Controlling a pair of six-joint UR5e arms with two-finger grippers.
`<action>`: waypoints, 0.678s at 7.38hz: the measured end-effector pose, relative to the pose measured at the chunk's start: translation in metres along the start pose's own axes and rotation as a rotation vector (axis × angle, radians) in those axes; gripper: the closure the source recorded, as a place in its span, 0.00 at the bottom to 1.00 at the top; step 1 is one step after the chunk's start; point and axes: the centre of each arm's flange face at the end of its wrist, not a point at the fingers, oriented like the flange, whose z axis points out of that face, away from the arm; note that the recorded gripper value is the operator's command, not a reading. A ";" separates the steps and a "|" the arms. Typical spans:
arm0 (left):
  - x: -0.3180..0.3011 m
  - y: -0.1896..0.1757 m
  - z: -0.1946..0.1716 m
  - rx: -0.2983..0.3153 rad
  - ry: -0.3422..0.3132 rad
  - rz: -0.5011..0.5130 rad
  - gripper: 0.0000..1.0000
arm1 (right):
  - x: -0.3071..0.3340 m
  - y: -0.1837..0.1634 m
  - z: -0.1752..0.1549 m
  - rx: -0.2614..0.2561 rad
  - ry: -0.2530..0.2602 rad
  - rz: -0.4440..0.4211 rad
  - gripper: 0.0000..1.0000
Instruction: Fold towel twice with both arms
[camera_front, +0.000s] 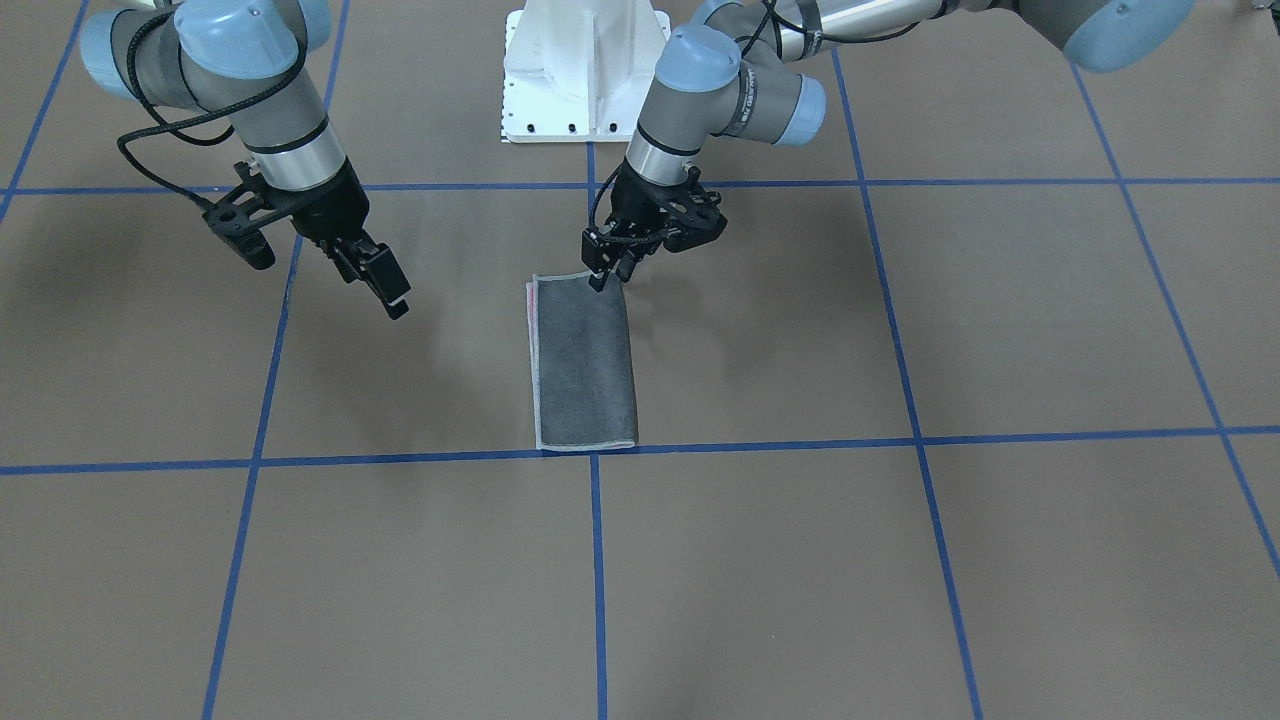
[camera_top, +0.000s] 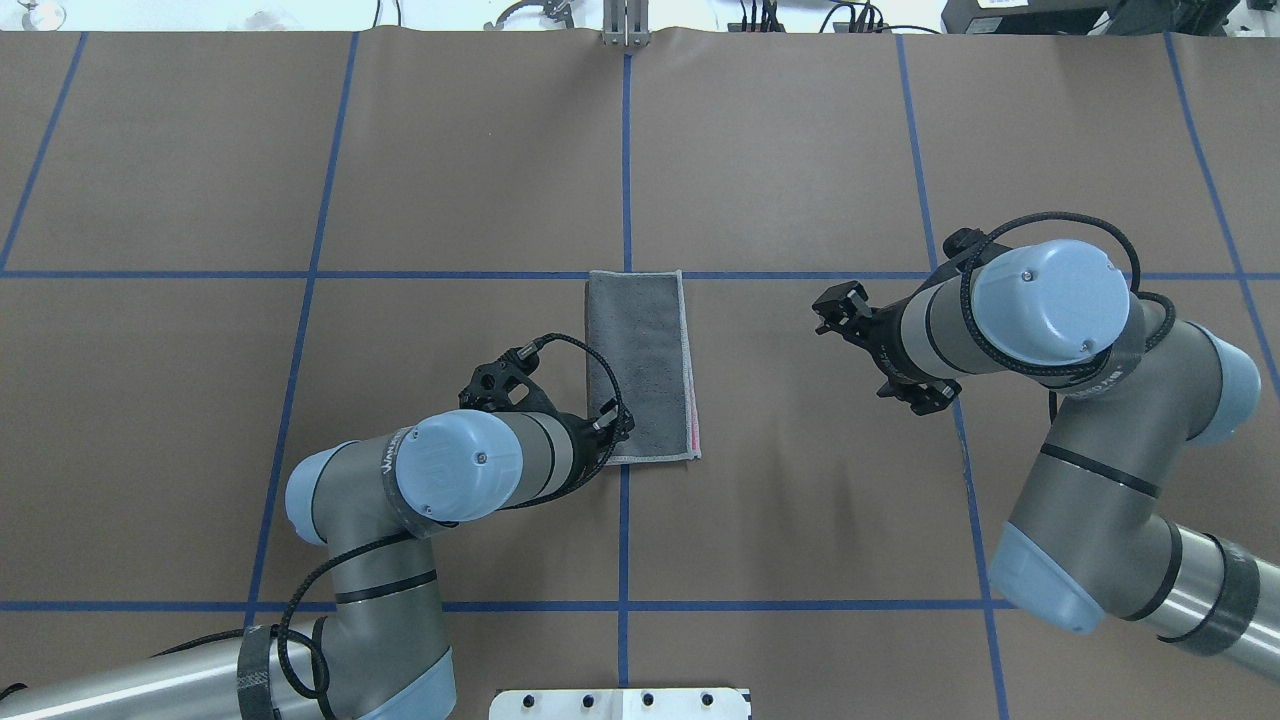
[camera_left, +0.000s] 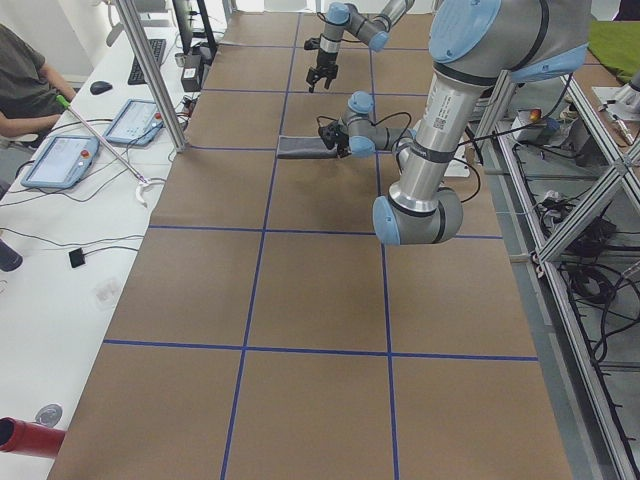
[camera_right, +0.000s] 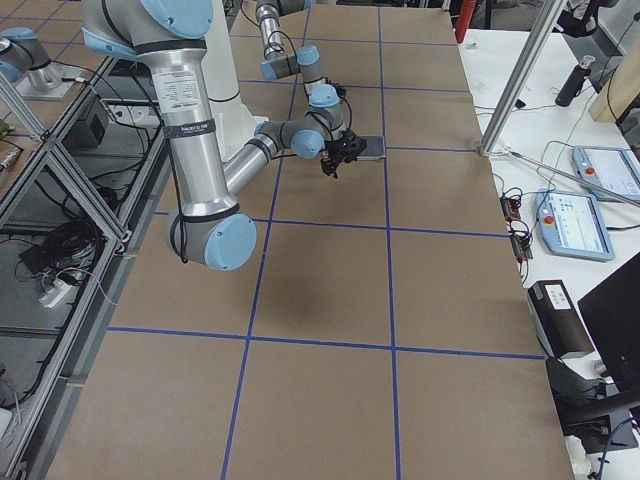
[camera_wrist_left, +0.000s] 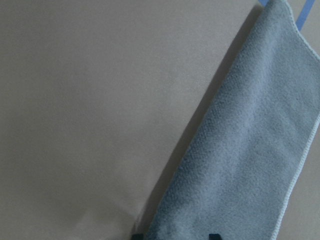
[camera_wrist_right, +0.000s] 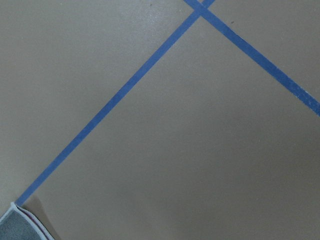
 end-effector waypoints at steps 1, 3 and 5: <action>-0.001 0.002 -0.001 -0.002 -0.001 0.001 0.48 | 0.000 0.001 0.000 0.000 0.000 0.000 0.00; -0.002 0.004 -0.002 -0.006 -0.001 0.001 0.48 | 0.000 0.001 0.001 0.000 0.000 0.000 0.00; -0.004 0.005 0.000 -0.006 -0.006 0.002 0.48 | 0.000 0.002 0.001 0.000 0.000 0.000 0.00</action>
